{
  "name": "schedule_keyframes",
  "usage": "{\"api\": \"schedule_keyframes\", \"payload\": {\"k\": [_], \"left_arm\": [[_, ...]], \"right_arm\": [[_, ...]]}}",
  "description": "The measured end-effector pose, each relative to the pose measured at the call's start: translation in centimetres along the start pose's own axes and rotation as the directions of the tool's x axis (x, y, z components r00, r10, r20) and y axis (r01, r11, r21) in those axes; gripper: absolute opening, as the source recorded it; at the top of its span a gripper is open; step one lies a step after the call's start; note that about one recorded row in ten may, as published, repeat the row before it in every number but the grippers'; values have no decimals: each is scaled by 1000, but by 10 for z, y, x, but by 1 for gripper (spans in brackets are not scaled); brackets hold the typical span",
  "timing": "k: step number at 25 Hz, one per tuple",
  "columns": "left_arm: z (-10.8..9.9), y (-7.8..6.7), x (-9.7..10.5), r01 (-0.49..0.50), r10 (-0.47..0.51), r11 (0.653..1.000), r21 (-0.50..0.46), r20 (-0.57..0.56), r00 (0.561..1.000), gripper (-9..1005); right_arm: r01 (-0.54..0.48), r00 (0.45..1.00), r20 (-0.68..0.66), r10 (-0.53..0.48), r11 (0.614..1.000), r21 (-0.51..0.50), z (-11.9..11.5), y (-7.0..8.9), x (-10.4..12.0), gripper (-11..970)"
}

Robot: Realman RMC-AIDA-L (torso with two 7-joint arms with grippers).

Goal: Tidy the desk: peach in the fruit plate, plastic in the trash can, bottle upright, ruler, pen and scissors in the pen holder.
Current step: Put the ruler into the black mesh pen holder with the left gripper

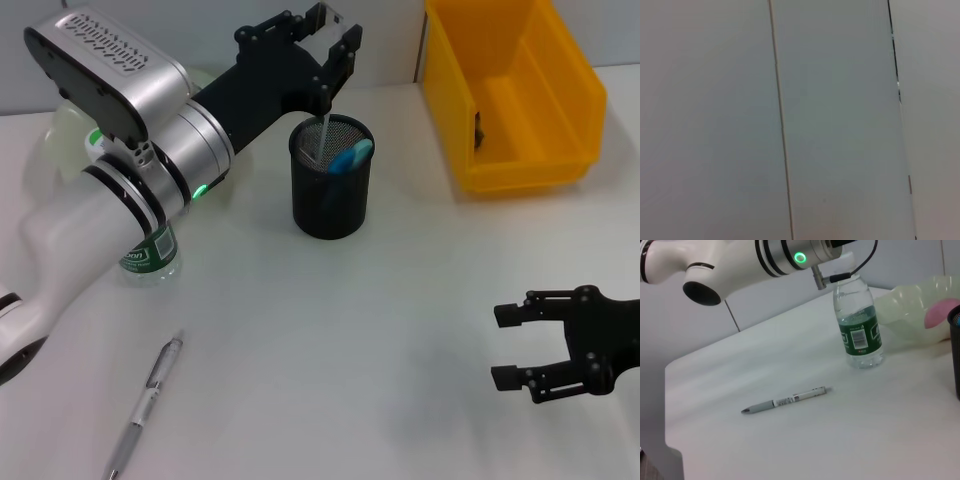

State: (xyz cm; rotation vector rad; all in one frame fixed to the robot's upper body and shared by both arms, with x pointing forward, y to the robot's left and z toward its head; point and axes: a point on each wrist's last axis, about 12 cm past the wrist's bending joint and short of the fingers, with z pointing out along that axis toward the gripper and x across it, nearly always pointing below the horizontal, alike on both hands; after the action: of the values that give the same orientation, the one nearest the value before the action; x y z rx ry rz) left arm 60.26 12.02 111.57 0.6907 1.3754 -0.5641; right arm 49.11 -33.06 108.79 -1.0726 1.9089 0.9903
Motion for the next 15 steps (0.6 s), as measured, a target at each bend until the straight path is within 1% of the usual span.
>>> {"api": "schedule_keyframes", "payload": {"k": [15], "left_arm": [[-2, -2, 4, 19, -19, 1000, 4, -13, 1000, 402]], "right_arm": [[-4, 1000, 3, 4, 1000, -5, 2, 2, 2, 835]]}}
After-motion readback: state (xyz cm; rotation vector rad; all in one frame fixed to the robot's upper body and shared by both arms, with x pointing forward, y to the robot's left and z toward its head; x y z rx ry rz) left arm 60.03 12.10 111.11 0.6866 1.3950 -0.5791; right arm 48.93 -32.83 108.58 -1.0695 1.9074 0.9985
